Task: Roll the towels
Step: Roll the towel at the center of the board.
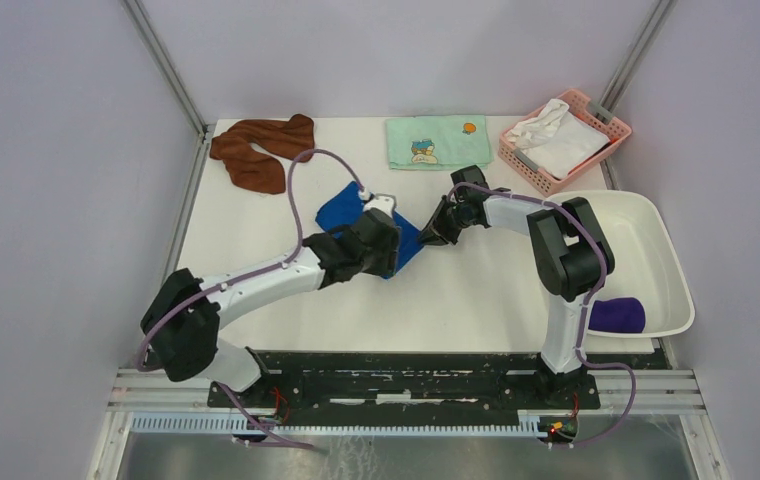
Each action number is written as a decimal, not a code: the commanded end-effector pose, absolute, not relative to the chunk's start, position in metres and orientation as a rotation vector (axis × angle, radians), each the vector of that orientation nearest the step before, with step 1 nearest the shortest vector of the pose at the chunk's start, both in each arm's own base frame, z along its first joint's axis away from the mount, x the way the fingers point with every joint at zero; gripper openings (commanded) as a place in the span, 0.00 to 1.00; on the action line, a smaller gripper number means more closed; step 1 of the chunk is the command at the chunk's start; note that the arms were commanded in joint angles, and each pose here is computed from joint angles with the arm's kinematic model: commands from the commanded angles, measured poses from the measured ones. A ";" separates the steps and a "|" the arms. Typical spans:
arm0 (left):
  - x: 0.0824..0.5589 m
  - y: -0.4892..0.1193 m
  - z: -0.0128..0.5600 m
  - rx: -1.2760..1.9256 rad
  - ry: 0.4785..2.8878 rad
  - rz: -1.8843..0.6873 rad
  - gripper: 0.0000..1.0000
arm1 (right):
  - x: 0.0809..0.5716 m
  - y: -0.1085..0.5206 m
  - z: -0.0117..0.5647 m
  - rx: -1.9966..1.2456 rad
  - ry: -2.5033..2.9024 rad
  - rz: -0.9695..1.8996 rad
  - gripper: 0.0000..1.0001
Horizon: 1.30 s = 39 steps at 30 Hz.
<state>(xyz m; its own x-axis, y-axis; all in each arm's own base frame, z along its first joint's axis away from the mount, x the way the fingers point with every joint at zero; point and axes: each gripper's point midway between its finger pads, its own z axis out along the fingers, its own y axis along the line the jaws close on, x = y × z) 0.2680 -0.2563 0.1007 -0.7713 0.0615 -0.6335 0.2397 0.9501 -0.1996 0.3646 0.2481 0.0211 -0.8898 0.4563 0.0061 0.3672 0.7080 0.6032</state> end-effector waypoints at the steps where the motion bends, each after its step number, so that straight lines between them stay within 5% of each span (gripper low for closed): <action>1: 0.270 -0.286 0.131 0.461 2.233 -0.129 0.58 | 0.369 0.228 -0.007 0.704 2.779 0.729 0.25; 17: 0.282 -0.334 0.077 0.873 2.037 0.296 0.55 | 0.366 0.231 -0.008 0.701 2.792 0.757 0.25; 39: 0.304 -0.318 0.027 0.939 2.127 0.390 0.56 | 0.366 0.234 -0.010 0.701 2.800 0.778 0.25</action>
<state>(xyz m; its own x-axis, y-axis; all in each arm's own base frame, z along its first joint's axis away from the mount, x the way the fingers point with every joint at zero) 0.2943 -0.3152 0.0306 -0.4364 0.7270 -0.5301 0.4857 0.6863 0.5413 0.3641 0.2499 0.0205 -0.8925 0.4506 0.0181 0.3670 0.7024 0.6098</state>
